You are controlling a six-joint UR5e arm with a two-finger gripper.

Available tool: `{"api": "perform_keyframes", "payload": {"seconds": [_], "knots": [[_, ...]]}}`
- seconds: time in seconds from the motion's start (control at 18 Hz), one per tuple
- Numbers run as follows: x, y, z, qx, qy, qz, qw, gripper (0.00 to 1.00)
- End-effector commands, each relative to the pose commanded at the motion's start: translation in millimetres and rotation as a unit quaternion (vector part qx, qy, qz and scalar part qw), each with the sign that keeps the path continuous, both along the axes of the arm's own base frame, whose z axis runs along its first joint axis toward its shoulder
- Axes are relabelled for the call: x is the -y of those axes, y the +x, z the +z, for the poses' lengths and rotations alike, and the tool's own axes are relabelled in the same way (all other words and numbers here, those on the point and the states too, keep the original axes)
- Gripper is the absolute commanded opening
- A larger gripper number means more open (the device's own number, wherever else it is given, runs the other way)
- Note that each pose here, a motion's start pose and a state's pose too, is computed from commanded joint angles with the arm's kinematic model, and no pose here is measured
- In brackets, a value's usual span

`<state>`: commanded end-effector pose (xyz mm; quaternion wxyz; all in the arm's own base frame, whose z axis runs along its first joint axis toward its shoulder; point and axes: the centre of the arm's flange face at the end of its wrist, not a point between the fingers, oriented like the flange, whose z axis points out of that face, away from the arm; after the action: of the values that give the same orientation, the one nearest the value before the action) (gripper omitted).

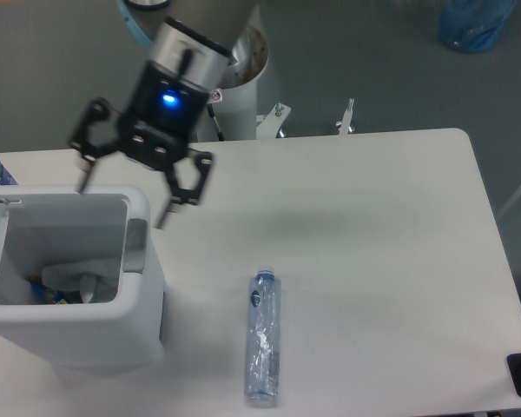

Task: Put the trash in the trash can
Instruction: 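Open the gripper to drop the bag and rise from the bin, then move the open gripper down over the clear water bottle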

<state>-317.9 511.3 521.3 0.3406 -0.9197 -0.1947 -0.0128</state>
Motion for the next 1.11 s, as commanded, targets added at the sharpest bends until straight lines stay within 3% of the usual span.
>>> {"api": "perform_keyframes", "payload": {"seconds": [0.39, 0.72, 1.11], "knots": [[-31, -68, -45, -0.018, -0.064, 0.045, 0.9968, 1.0], [-63, -112, -125, 0.019, -0.096, 0.043, 0.9942, 1.0], [-79, -127, -211, 0.051, -0.139, 0.021, 0.9887, 1.0]]}}
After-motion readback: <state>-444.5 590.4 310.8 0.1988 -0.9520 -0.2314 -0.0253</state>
